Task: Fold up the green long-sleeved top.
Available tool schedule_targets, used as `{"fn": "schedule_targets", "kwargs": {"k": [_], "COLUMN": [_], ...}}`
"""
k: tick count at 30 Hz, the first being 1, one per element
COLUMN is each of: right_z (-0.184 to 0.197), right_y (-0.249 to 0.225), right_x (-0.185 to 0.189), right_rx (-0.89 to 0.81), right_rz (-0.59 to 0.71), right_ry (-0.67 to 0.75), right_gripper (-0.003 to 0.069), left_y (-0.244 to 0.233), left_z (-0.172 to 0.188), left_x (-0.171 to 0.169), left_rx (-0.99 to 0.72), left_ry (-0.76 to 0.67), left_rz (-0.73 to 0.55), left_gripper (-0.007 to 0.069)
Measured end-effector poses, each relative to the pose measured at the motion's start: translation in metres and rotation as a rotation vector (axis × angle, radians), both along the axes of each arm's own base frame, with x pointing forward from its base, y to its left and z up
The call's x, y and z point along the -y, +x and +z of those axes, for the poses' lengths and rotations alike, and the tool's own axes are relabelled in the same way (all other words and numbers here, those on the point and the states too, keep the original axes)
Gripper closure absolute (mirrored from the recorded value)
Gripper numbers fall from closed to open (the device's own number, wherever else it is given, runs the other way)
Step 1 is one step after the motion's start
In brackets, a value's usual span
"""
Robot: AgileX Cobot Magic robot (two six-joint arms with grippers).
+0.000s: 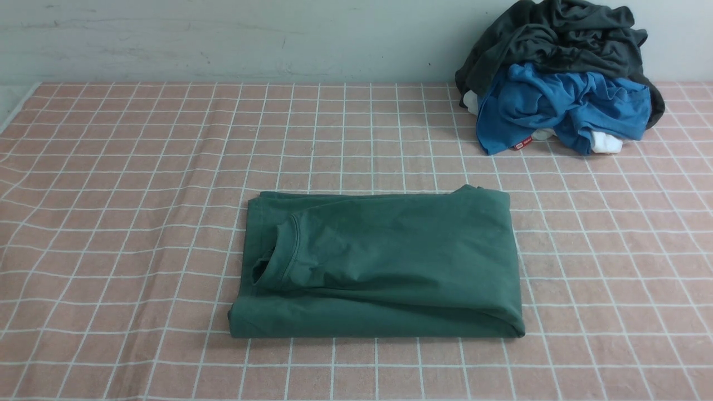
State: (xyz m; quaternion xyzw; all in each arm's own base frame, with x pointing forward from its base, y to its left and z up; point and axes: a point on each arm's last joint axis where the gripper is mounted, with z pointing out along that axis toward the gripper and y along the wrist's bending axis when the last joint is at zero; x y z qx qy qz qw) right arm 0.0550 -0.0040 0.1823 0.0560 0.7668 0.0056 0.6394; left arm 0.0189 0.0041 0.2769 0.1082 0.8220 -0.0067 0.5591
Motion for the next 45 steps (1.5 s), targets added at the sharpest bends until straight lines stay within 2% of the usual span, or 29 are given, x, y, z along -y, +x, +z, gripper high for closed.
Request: {"fn": "schedule_targets", "kwargs": {"k": [29, 32, 37, 43, 45], "right_z": [0.0, 0.0, 0.0, 0.0, 0.0], "right_y": [0.0, 0.0, 0.0, 0.0, 0.0], "right_x": [0.0, 0.0, 0.0, 0.0, 0.0], "right_rx": [-0.003, -0.003, -0.003, -0.003, -0.003], "right_rz": [0.0, 0.0, 0.0, 0.0, 0.0], "right_ry": [-0.002, -0.002, -0.002, -0.002, -0.002], "right_gripper": [0.0673, 0.0673, 0.0673, 0.0673, 0.0673], "left_y": [0.003, 0.016, 0.034, 0.036, 0.036], "left_z": [-0.003, -0.017, -0.048, -0.093, -0.097], "left_x": [0.001, 0.007, 0.008, 0.0, -0.001], "left_rx": [0.014, 0.101, 0.214, 0.198, 0.178], "left_ry": [0.0, -0.046, -0.126, -0.122, -0.119], "left_rz": [-0.003, -0.008, 0.1, 0.244, 0.265], "left_gripper": [0.0629, 0.0629, 0.0629, 0.0629, 0.0629]}}
